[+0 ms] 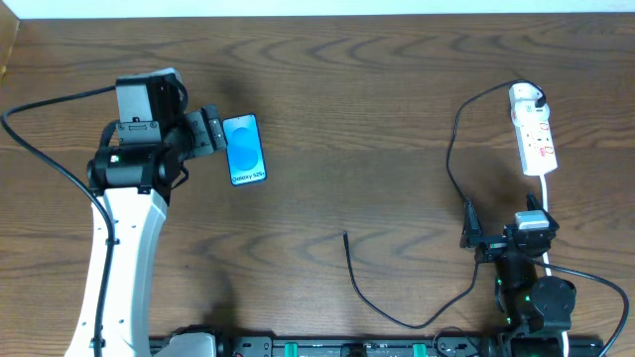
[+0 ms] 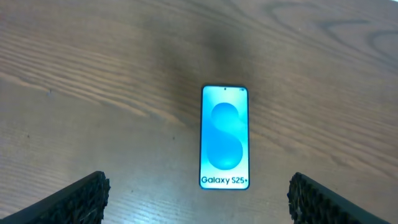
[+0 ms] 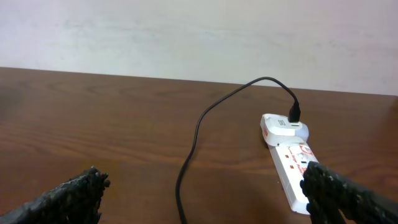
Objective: Plug charger to phone and switch on socket
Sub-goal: 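Move the left gripper forward over the Galaxy S25+ phone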
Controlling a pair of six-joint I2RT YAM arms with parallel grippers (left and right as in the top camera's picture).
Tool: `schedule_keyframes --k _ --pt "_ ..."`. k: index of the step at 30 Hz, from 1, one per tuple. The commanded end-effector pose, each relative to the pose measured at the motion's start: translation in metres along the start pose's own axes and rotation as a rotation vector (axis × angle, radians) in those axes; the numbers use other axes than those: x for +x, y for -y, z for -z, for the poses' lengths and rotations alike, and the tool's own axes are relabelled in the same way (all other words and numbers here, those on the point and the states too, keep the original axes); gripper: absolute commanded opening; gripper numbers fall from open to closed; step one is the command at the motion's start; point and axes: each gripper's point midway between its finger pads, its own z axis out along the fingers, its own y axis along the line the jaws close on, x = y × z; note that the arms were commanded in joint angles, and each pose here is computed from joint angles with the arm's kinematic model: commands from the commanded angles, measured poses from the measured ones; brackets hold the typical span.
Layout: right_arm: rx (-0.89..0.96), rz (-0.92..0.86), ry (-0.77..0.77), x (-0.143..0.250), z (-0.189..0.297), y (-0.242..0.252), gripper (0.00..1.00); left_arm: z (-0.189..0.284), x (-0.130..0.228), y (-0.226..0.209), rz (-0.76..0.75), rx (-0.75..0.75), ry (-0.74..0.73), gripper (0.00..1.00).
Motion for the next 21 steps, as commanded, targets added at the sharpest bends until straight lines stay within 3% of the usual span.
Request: schedule_keyframes --k 1,9,21 --pt "-0.011 0.012 0.003 0.000 0.000 -0.002 0.99 -0.001 -0.008 0.002 0.020 -0.009 -0.010 0.92" --pt "-0.011 0.012 0.003 0.000 0.000 -0.002 0.99 -0.023 -0.009 0.004 0.019 -0.041 -0.166 0.92" --pt "-0.011 0.012 0.003 0.000 0.000 -0.002 0.99 -0.049 -0.012 0.041 0.001 -0.021 -0.248 0.92"
